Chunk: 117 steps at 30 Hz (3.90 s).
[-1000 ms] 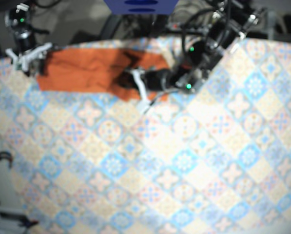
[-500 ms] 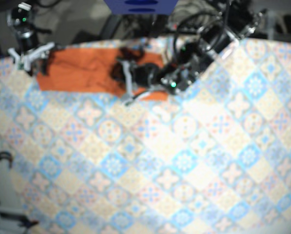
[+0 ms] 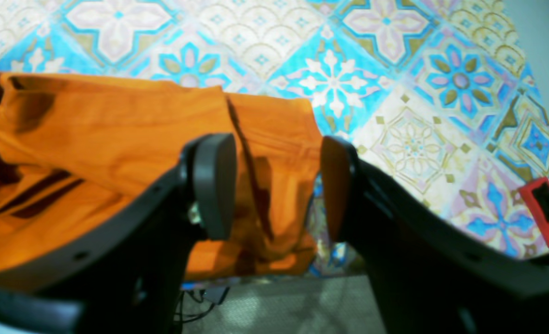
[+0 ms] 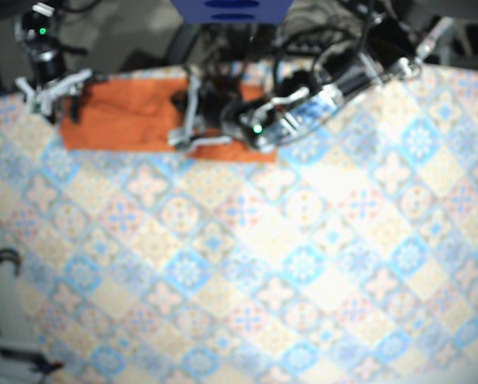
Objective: Fold the T-shirt properly
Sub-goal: 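Lay the held end over the strip's middle with the left gripper, then move the right gripper to the strip's other end and grasp it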
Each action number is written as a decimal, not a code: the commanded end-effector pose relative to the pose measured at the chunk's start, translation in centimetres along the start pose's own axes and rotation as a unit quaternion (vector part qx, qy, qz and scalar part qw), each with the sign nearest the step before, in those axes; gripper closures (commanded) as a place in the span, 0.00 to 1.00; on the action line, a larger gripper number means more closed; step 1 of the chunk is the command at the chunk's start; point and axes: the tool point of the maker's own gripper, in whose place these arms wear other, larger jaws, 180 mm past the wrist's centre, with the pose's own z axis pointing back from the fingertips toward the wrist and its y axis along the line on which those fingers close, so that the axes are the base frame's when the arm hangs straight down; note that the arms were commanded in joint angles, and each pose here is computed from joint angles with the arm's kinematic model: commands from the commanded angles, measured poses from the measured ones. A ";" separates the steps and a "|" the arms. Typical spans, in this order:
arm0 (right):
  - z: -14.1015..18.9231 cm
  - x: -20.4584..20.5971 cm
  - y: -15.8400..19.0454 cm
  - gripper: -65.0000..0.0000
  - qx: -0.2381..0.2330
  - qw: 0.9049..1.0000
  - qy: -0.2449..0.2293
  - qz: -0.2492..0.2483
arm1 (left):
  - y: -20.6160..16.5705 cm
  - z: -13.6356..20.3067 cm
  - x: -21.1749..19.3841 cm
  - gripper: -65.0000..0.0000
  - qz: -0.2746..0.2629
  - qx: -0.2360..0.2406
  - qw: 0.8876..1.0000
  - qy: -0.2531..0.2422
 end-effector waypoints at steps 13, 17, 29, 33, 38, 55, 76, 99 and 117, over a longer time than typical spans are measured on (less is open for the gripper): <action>0.3 1.0 -0.5 0.56 -0.005 1.000 -0.019 0.002 | -2.2 -1.2 1.6 1.00 -0.090 -0.014 0.996 0.002; 0.3 0.9 -0.5 0.56 -0.005 1.000 -0.019 0.001 | -1.8 -1.6 1.5 1.00 -0.122 0.009 0.992 0.011; 0.3 0.8 -0.5 0.56 -0.005 1.000 -0.016 0.001 | -3.8 -0.1 3.2 0.72 -0.155 -0.002 0.988 -0.022; 0.3 0.7 -0.5 0.56 -0.005 1.000 -0.015 0.001 | -4.9 0.5 4.0 0.50 -0.170 -0.010 0.985 -0.037; 0.3 0.7 -0.6 0.56 -0.006 1.000 -0.014 0.001 | -1.3 3.5 4.4 0.44 -0.144 0.035 0.987 -0.059; 0.1 -0.5 -0.5 0.56 -0.005 1.000 -0.001 -0.011 | 3.6 4.3 1.7 1.00 -0.049 0.081 0.994 -0.057; 0.1 -0.4 -0.4 0.56 -0.004 1.000 -0.005 -0.013 | -0.6 0.8 2.3 1.00 -0.066 0.026 0.996 -0.047; -3.1 1.8 -6.7 0.38 -0.042 0.990 0.030 -0.131 | 7.6 13.0 3.0 0.68 -0.061 0.159 0.979 -0.111; -2.4 -2.4 -8.2 0.22 0.020 0.971 0.112 -0.212 | 7.7 13.2 2.6 0.68 -0.052 0.155 0.980 -0.111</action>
